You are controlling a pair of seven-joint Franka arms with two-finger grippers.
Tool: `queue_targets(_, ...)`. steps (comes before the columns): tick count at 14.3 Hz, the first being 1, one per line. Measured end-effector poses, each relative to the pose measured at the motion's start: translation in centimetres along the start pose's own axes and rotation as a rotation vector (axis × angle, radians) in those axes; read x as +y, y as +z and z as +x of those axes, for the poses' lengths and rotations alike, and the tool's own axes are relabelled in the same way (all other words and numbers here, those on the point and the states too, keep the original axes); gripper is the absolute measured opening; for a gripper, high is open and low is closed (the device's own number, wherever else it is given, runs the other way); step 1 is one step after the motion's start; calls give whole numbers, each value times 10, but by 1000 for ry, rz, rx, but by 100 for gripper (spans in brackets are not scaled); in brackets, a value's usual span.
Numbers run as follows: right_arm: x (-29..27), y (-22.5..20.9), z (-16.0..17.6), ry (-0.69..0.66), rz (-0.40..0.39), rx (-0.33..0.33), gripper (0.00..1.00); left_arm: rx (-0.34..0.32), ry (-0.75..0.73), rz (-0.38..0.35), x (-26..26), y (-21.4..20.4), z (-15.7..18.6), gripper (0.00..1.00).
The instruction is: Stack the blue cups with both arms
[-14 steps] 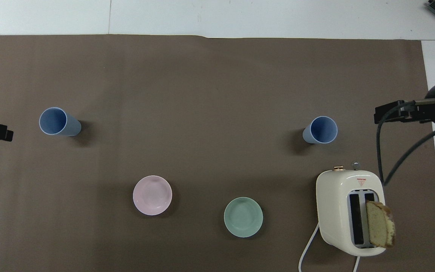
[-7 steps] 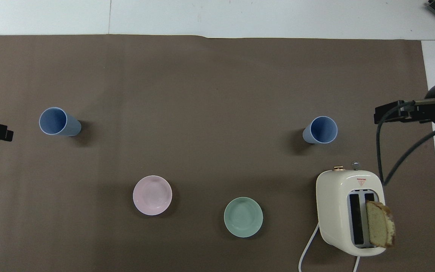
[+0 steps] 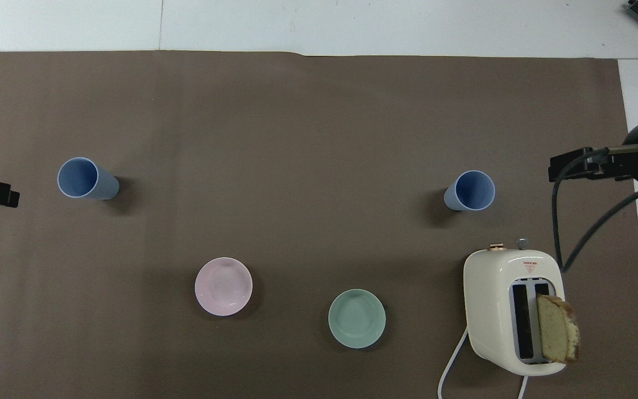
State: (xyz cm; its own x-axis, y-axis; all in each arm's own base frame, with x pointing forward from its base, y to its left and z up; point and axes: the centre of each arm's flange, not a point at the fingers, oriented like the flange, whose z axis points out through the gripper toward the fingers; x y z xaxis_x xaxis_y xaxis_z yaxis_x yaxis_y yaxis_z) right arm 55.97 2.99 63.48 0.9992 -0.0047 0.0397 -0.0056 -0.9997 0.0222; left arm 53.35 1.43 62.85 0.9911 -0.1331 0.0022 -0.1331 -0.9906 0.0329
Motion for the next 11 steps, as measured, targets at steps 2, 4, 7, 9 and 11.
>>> queue_targets(2, 0, 0, 0, 0, 0, 0, 100, 0, 0, 0, 0, 0, 0, 100)
queue_targets(4, 0, 0, 0, 0, 0, -1, 100, 5, 0, 1, 0, 0, 1, 100)
queue_targets(7, 0, 0, 0, 0, 0, -1, 100, 15, 0, 2, 0, -1, 2, 100)
queue_targets(9, 0, 0, 0, 0, 0, -1, 100, 32, 0, 5, -1, -2, 3, 100)
queue_targets(11, 0, 0, 0, 0, 0, -1, 100, 49, -2, 8, -2, 5, 7, 100)
